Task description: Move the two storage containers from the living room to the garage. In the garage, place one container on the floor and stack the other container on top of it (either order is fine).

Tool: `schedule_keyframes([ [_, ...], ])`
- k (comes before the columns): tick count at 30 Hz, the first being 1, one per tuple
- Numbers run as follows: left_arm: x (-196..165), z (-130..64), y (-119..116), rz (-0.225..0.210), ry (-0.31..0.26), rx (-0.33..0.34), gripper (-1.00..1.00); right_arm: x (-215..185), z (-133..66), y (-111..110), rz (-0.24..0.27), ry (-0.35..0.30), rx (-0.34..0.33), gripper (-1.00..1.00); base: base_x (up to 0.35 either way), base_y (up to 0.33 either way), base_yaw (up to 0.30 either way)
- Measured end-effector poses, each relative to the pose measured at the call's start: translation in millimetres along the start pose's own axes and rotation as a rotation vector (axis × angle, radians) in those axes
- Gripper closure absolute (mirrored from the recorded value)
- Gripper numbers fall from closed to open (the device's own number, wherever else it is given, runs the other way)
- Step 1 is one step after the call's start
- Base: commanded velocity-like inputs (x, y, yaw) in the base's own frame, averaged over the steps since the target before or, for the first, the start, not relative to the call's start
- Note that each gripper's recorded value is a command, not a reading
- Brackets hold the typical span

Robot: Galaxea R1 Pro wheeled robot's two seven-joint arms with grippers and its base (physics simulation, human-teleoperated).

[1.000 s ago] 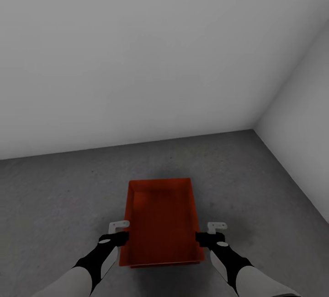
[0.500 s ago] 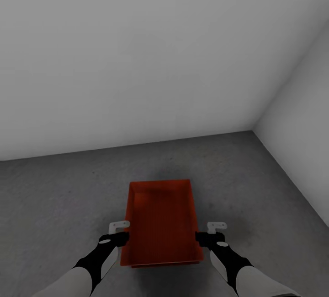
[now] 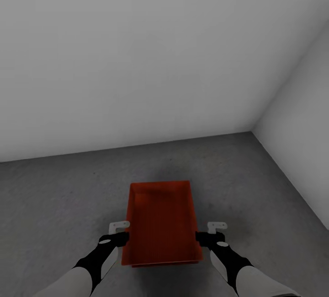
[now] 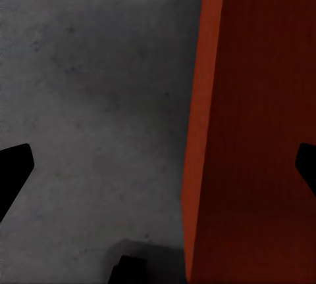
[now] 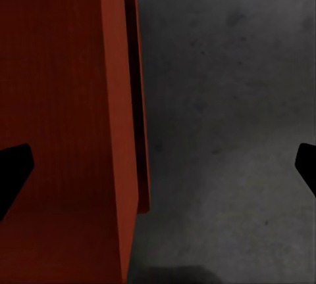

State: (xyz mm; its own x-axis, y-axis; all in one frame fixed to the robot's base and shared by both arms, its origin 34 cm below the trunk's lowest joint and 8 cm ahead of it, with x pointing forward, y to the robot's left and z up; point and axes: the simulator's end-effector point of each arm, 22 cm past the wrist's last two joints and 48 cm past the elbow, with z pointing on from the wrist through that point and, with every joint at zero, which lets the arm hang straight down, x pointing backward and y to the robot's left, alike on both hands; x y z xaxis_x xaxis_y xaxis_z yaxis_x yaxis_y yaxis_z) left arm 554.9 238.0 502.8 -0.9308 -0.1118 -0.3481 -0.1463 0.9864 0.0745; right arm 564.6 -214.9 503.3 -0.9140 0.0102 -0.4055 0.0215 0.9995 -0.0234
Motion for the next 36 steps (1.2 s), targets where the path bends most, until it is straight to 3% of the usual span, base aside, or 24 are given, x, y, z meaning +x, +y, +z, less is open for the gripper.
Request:
schedule_keyframes([
  [36, -9.4, -44.9, 7.0, 0.001, 0.004, -0.004, -1.00, -12.3, -44.7, -4.7, 0.000, 0.003, 0.008, -1.00, 0.000, 0.000, 0.000],
])
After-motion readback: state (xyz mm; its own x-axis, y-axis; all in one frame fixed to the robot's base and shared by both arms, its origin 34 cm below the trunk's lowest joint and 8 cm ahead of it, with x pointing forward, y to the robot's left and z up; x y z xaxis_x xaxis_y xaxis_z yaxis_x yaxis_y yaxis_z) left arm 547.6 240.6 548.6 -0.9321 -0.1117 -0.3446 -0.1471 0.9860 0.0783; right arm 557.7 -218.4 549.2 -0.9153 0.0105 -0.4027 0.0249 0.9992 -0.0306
